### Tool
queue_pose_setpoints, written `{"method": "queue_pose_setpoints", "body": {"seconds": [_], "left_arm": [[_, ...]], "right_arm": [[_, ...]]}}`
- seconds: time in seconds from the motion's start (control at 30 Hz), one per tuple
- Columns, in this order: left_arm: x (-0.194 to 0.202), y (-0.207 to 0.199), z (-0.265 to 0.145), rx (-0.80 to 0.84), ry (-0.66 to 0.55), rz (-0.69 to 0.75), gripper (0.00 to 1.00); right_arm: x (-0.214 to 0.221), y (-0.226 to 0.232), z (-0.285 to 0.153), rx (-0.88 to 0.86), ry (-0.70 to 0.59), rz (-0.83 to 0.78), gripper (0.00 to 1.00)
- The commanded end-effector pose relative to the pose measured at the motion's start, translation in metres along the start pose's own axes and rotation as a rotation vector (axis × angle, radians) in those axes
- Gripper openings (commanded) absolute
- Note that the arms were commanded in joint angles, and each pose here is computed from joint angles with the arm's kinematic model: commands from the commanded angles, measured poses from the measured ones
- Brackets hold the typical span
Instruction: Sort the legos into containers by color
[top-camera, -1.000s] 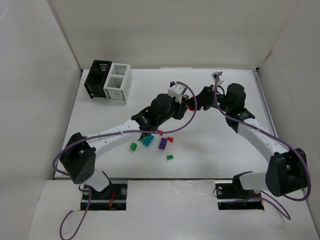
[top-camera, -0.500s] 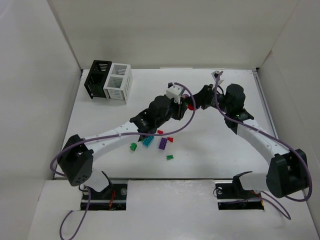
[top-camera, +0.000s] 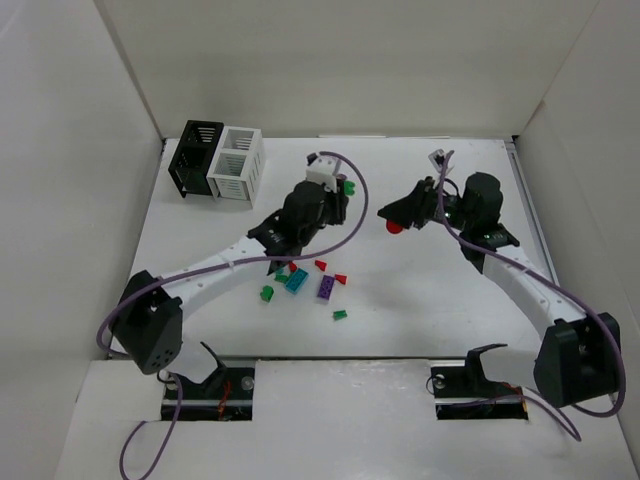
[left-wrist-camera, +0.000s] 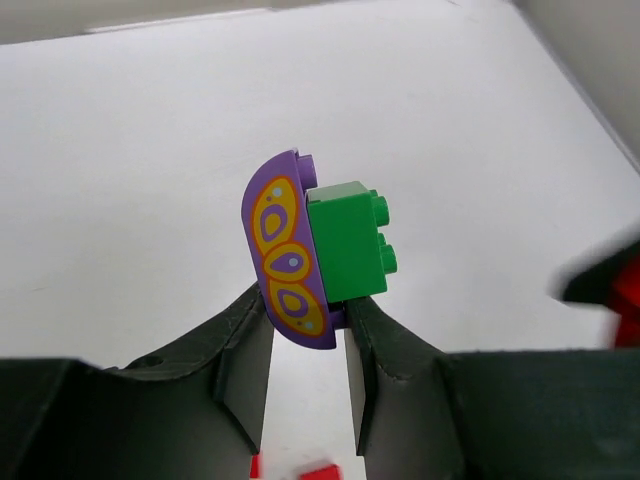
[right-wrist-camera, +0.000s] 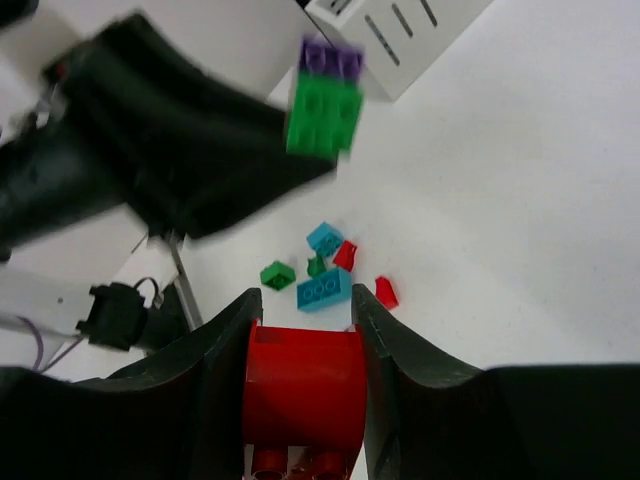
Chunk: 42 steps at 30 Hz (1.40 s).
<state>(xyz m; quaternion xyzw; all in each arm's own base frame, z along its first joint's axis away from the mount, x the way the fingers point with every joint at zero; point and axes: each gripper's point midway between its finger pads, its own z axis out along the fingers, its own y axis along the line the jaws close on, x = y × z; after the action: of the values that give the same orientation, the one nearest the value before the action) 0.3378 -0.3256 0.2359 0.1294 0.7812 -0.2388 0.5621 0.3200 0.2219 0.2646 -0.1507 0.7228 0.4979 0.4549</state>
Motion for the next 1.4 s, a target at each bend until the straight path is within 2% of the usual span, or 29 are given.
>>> {"method": "queue_pose_setpoints", "body": {"seconds": [0.0, 0.13, 0.37, 0.6, 0.73, 0.87, 1.0, 1.2, 1.33, 1.37], "left_arm": [[-0.046, 0.042, -0.016, -0.121, -0.133, -0.055, 0.25], [-0.052, 0.046, -0.024, -0.134, -0.152, -0.018, 0.26], [-0.049, 0.042, -0.026, -0.102, -0.145, -0.008, 0.27], [-0.006, 0.063, -0.004, -0.129, 0.016, -0.067, 0.3], [0.034, 0.078, 0.01, -0.175, 0.128, -0.099, 0.31], [0.099, 0.087, 0.028, -0.209, 0.322, -0.13, 0.32], [0.132, 0.093, 0.037, -0.233, 0.412, -0.157, 0.35], [0.147, 0.092, 0.037, -0.208, 0.459, -0.18, 0.36], [0.133, 0.091, 0.031, -0.194, 0.426, -0.19, 0.37], [0.128, 0.088, 0.03, -0.181, 0.417, -0.194, 0.41]], "right_arm": [[0.008, 0.019, -0.023, -0.078, 0.035, -0.057, 0.0], [-0.003, 0.014, -0.04, -0.042, -0.005, -0.085, 0.0], [-0.016, 0.019, -0.039, -0.049, -0.018, -0.115, 0.0], [-0.013, 0.008, -0.034, -0.03, -0.008, -0.101, 0.0], [-0.009, -0.002, -0.031, -0.002, 0.0, -0.087, 0.0], [-0.005, -0.012, -0.028, 0.016, 0.014, -0.081, 0.0], [-0.001, -0.02, -0.025, 0.024, 0.033, -0.067, 0.0], [0.001, -0.02, -0.025, 0.027, 0.038, -0.06, 0.0], [0.003, -0.023, -0.024, 0.029, 0.043, -0.062, 0.0], [0.004, -0.023, -0.024, 0.032, 0.048, -0.055, 0.0]]}}
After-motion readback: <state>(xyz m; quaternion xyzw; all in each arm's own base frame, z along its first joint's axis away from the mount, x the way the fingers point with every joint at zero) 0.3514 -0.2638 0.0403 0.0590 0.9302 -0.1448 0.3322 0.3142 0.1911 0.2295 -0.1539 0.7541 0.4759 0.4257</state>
